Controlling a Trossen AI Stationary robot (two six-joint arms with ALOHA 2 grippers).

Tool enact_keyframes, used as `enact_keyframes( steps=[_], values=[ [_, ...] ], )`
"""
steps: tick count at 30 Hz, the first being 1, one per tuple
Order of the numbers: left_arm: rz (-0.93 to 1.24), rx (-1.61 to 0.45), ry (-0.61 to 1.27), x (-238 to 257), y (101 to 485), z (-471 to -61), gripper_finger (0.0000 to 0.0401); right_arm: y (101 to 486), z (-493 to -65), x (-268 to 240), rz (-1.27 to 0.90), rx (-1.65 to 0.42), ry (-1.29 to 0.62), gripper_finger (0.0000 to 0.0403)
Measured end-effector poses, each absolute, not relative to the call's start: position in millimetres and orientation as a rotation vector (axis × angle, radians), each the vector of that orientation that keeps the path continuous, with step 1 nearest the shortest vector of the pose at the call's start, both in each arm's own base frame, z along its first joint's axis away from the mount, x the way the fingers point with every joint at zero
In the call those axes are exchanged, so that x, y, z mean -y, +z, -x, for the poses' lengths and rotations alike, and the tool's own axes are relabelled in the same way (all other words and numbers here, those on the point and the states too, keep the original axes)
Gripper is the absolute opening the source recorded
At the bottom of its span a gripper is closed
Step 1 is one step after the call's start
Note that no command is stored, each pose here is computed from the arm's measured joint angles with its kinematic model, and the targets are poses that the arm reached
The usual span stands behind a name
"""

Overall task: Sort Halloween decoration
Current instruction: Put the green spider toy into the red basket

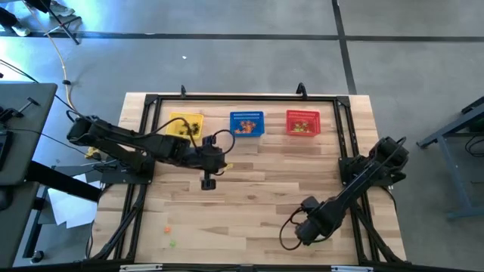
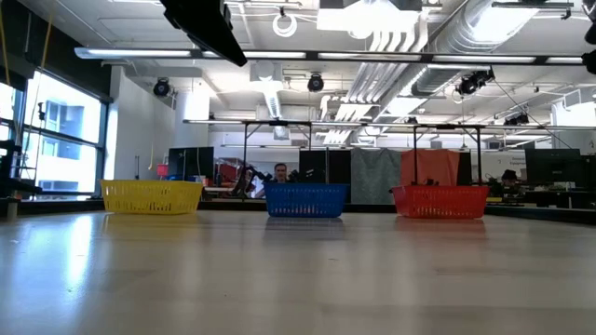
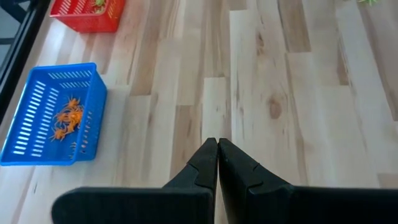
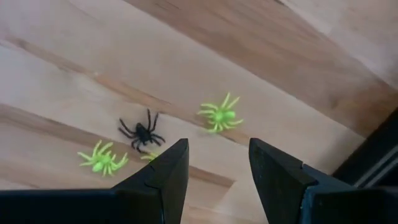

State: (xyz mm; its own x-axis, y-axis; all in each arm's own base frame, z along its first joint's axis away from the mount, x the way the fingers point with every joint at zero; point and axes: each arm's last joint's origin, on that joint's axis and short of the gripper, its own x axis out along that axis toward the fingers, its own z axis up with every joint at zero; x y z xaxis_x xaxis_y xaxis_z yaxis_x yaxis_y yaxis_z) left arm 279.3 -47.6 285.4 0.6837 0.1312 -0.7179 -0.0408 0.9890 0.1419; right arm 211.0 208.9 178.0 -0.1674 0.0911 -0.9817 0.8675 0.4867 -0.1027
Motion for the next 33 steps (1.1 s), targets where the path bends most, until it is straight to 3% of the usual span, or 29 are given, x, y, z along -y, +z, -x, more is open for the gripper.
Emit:
enact_keyframes(
  steps=[9,22,25,31,33],
  values=[
    [-0.123,-0.809,0.087,53.6,285.5,-278.2,0.0000,138.8,-200.8,-200.0,-0.889,-1.618,-0.798,0.0165],
    [-0.105,-0.801,0.097,53.4,286.0,-278.7,0.0000,120.0,-190.7,-191.4,-0.914,-1.647,-0.739,0.0159],
    [-0.105,-0.801,0.097,53.3,286.0,-278.7,0.0000,120.8,-191.1,-191.0,-0.918,-1.642,-0.737,0.0131],
    [-0.106,-0.802,0.098,53.2,286.0,-278.7,0.0000,122.1,-191.6,-190.8,-0.920,-1.634,-0.719,0.0028],
    [-0.106,-0.802,0.097,53.2,286.0,-278.7,0.0000,122.3,-191.6,-190.9,-0.914,-1.637,-0.710,0.0011]
  ],
)
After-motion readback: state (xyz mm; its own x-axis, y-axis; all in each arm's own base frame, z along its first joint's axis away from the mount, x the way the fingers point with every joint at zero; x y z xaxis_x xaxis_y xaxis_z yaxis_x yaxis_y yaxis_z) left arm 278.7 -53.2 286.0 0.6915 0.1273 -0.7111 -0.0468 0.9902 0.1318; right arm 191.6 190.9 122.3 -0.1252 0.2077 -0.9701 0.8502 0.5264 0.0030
